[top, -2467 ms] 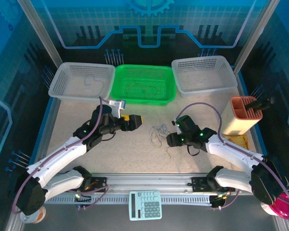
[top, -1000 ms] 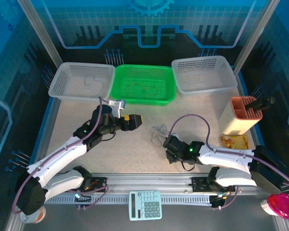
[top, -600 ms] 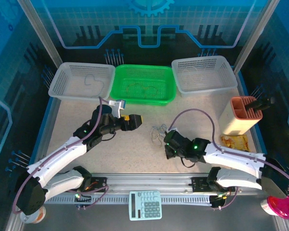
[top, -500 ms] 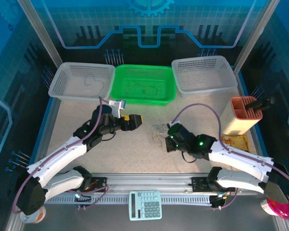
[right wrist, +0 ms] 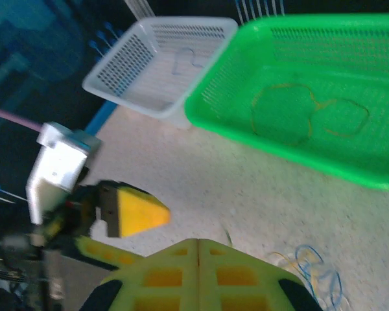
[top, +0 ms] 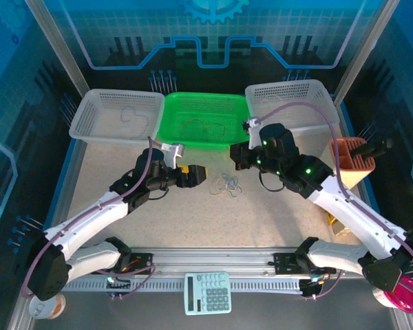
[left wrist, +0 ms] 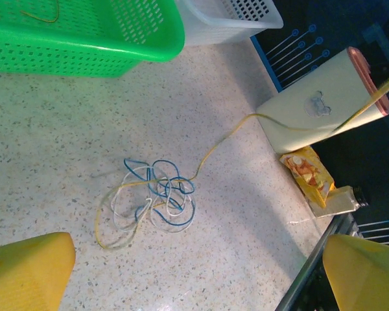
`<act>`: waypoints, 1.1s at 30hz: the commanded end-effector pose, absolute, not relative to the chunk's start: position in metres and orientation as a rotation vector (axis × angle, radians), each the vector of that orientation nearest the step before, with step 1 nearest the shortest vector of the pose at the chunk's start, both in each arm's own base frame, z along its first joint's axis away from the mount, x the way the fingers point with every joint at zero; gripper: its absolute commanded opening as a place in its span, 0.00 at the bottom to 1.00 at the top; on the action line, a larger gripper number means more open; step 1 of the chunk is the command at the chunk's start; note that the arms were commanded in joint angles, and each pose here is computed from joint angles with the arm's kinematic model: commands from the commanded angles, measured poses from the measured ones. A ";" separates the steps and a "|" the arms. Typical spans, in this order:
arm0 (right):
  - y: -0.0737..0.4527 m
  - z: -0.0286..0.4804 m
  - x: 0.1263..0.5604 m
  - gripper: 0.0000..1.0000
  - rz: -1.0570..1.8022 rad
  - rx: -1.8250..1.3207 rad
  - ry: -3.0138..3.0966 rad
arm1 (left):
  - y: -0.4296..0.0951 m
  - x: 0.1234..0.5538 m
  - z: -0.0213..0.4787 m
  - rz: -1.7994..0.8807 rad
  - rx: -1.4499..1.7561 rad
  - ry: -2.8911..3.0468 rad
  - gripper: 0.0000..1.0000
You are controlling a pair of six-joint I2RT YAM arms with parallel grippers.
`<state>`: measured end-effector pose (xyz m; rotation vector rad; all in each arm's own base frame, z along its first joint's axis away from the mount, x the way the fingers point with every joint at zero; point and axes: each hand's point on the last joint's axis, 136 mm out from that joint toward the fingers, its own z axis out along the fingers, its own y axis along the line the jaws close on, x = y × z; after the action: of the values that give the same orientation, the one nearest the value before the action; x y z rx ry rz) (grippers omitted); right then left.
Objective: Untangle the cables
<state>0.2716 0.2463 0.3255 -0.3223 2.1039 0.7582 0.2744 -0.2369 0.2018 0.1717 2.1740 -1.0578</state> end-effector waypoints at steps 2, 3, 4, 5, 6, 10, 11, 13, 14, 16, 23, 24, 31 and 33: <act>0.259 0.355 0.273 0.00 0.823 -0.384 2.041 | -0.254 0.275 0.232 -1.109 0.287 2.073 0.99; 0.261 0.361 0.274 0.00 0.836 -0.383 2.029 | -0.256 0.274 0.234 -1.112 0.299 2.064 0.99; 0.262 0.366 0.274 0.00 0.849 -0.383 2.017 | -0.257 0.274 0.235 -1.112 0.307 2.057 0.99; 0.264 0.372 0.274 0.00 0.864 -0.382 2.002 | -0.258 0.274 0.238 -1.113 0.316 2.049 0.99; 0.265 0.378 0.273 0.00 0.880 -0.380 1.989 | -0.260 0.274 0.240 -1.114 0.327 2.042 0.99; 0.267 0.389 0.272 0.00 0.895 -0.387 1.970 | -0.265 0.275 0.244 -1.101 0.343 2.033 0.99; 0.264 0.383 0.275 0.00 0.872 -0.380 1.984 | -0.264 0.276 0.243 -1.094 0.335 2.039 0.99; 0.260 0.364 0.279 0.00 0.819 -0.369 2.036 | -0.262 0.276 0.241 -1.080 0.322 2.043 0.99; 0.258 0.349 0.280 0.00 0.783 -0.366 2.074 | -0.259 0.276 0.238 -1.069 0.310 2.050 0.99; 0.250 0.313 0.283 0.00 0.711 -0.340 2.161 | -0.251 0.276 0.230 -1.032 0.268 2.073 0.99; 0.230 0.182 0.264 0.39 0.625 -0.211 2.437 | -0.220 0.270 0.207 -0.920 0.128 2.112 0.99; 0.228 0.165 0.258 0.40 0.619 -0.197 2.469 | -0.219 0.269 0.204 -0.921 0.123 2.120 0.99; 0.244 0.112 0.222 0.52 0.621 -0.303 2.550 | -0.211 0.257 0.174 -0.900 0.044 2.263 0.99; 0.260 0.111 0.214 0.56 0.612 -0.428 2.537 | -0.206 0.256 0.169 -0.897 -0.009 2.282 0.99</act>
<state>0.2138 0.2321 0.0992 -0.3284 2.6168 0.5569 0.2617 -0.2169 0.1859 0.0901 2.2126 -0.9219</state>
